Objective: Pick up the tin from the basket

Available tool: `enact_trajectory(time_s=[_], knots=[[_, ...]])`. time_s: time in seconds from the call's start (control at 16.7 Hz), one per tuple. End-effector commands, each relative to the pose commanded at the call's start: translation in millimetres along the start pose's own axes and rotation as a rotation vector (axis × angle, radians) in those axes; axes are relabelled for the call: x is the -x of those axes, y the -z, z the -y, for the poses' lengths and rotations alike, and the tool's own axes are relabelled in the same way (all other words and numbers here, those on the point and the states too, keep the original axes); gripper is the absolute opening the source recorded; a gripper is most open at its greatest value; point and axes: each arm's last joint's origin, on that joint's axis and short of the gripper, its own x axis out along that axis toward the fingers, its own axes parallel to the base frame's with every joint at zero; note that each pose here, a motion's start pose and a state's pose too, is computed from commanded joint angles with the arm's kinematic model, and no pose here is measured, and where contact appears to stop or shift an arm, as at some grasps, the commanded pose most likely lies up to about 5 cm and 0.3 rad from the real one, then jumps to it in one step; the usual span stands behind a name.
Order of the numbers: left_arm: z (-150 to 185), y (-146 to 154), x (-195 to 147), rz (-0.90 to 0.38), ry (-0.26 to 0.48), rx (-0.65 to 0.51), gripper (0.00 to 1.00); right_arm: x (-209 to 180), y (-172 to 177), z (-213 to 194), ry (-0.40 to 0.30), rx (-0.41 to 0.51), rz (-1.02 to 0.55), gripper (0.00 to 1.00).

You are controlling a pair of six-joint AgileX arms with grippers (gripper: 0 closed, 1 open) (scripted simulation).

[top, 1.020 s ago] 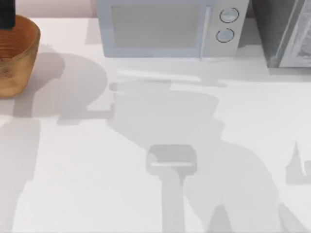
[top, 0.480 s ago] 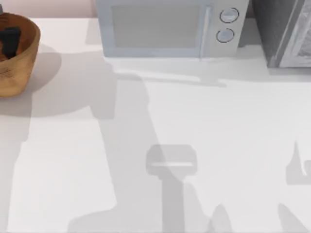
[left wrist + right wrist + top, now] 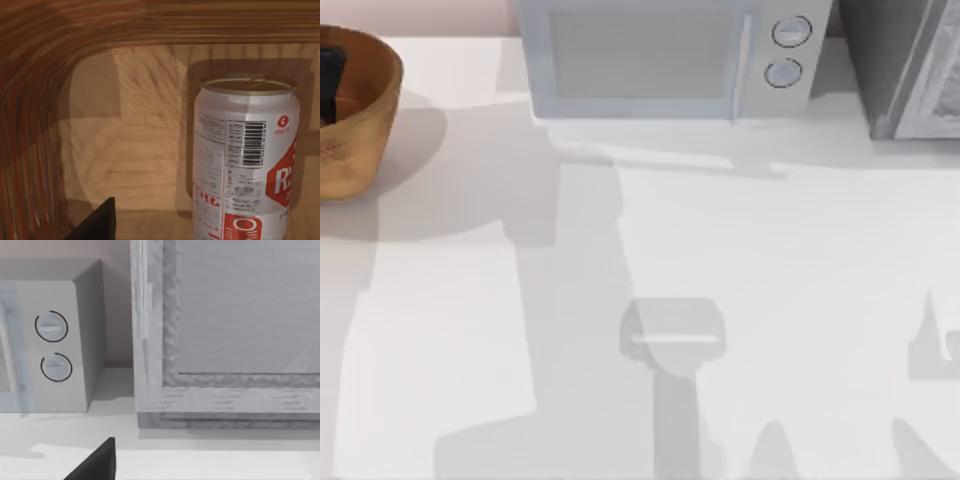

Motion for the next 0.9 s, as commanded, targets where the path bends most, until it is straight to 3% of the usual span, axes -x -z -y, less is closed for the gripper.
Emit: enact_trajectory(time_s=[0.3, 0.66, 0.9], knots=[[2, -1, -3, 0.003, 0.000, -0.001, 1.00, 0, 0, 0, 0.000, 0.000, 0.000, 1.00], [0, -1, -53, 0.000, 0.000, 0.000, 1.00, 0, 0, 0, 0.000, 0.000, 0.000, 1.00], [0, 0, -60, 0.000, 0.000, 0.000, 1.00, 0, 0, 0, 0.000, 0.000, 0.000, 1.00]])
